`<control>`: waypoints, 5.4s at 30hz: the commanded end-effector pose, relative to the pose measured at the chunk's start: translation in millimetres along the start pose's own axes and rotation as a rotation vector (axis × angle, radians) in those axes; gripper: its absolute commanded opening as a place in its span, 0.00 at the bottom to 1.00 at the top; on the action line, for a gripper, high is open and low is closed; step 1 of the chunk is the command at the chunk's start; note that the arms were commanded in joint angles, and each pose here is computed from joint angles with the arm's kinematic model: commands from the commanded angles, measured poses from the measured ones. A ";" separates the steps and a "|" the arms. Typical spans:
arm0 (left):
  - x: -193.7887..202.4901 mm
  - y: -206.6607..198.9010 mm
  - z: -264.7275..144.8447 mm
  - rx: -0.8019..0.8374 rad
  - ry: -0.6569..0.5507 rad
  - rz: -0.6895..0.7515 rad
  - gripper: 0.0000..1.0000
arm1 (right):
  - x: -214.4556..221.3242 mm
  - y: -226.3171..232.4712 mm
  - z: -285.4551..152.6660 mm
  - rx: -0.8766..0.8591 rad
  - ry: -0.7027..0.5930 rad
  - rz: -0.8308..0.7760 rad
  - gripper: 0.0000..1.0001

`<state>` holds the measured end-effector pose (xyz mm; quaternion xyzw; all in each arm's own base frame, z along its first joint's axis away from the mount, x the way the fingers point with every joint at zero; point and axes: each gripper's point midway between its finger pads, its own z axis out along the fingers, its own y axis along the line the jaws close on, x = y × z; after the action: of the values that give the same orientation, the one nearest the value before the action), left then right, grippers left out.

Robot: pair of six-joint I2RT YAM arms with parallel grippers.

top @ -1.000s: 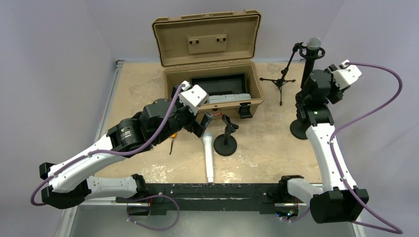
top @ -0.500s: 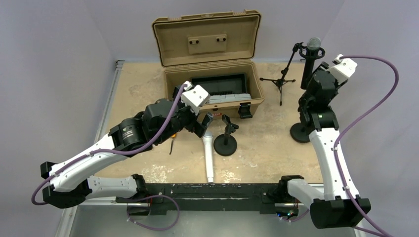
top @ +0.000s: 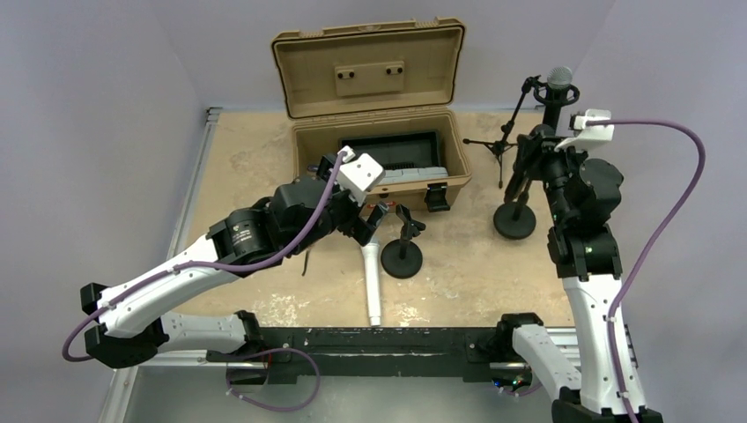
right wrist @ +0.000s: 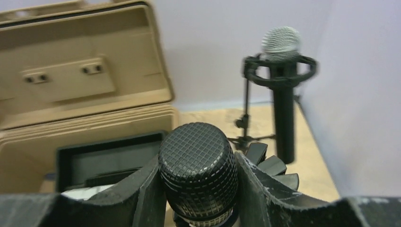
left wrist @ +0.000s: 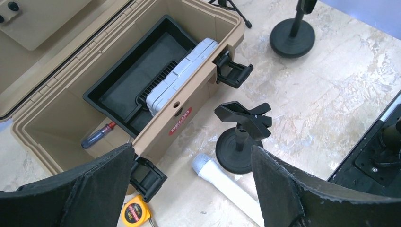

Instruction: Remove the microphone from the stand

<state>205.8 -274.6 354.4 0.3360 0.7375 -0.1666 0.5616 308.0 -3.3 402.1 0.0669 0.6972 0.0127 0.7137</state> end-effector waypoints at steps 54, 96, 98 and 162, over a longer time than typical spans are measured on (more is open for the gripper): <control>-106.8 -90.5 86.8 0.148 -0.130 -0.272 0.92 | -61.9 103.4 -65.1 -0.469 -0.247 0.347 0.89; -92.1 -129.8 75.1 0.889 -0.129 0.066 0.00 | 2.0 103.2 -129.3 -0.606 0.000 0.179 0.88; -83.7 -127.7 69.7 0.953 -0.106 0.094 0.00 | 0.8 103.2 -135.3 -0.618 0.004 0.176 0.88; -77.4 -116.3 59.7 1.250 -0.113 0.075 0.00 | 91.3 134.1 -157.1 -0.855 0.272 0.130 0.64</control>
<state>185.3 -426.6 372.1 0.6151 0.4755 -0.5641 0.2783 173.6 144.9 316.5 -0.1778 0.7239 0.3297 0.5794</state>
